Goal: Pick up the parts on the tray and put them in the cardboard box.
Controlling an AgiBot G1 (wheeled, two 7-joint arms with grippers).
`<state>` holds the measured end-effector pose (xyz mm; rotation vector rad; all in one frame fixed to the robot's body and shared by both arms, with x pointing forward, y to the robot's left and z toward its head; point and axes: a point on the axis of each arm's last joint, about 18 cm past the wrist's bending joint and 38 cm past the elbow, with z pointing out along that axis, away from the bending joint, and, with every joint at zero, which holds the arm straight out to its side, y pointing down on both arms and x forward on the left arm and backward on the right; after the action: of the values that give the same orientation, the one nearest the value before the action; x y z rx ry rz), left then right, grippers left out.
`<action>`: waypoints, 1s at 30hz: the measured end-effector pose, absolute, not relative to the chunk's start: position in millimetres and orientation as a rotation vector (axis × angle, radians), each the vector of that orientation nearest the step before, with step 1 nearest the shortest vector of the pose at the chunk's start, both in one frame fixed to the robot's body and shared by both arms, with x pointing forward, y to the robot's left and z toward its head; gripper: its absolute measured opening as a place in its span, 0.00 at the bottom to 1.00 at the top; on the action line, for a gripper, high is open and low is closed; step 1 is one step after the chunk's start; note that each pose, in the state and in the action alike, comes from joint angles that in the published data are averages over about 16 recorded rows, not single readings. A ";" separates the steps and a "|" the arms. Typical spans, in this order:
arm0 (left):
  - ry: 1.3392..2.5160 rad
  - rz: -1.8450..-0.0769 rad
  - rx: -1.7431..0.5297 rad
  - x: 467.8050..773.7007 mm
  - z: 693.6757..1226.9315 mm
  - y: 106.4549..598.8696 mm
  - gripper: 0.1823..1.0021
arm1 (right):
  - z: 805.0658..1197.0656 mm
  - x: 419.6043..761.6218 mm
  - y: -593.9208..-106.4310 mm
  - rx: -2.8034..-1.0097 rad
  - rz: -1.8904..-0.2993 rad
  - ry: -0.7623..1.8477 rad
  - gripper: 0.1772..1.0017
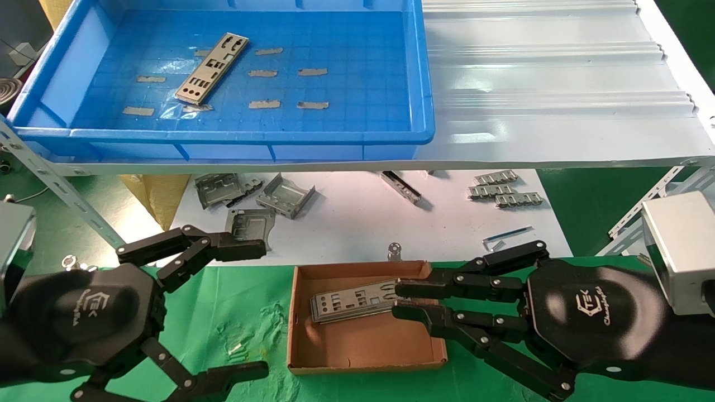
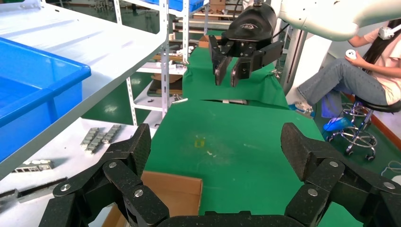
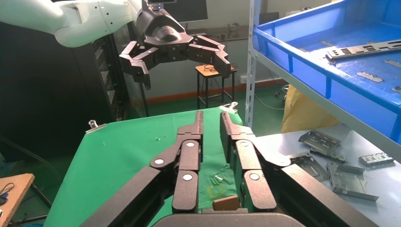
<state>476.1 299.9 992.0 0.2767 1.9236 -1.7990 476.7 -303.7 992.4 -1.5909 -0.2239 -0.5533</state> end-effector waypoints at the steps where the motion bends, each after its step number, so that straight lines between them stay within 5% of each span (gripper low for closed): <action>1: 1.924 -1.799 0.277 476.1 992.0 299.9 1.00 | 992.4 476.7 -303.7 -1.591 -0.553 -0.224 0.19; 11: 1.924 -1.799 0.277 476.1 992.0 299.9 1.00 | 992.4 476.7 -303.7 -1.591 -0.553 -0.224 0.05; 30: 1.923 -1.796 0.281 476.1 992.8 299.4 1.00 | 992.4 476.7 -303.7 -1.591 -0.553 -0.224 0.02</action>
<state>476.1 299.4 992.8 0.2812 1.9229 -1.7964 476.7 -303.7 992.4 -1.5909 -0.2239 -0.5533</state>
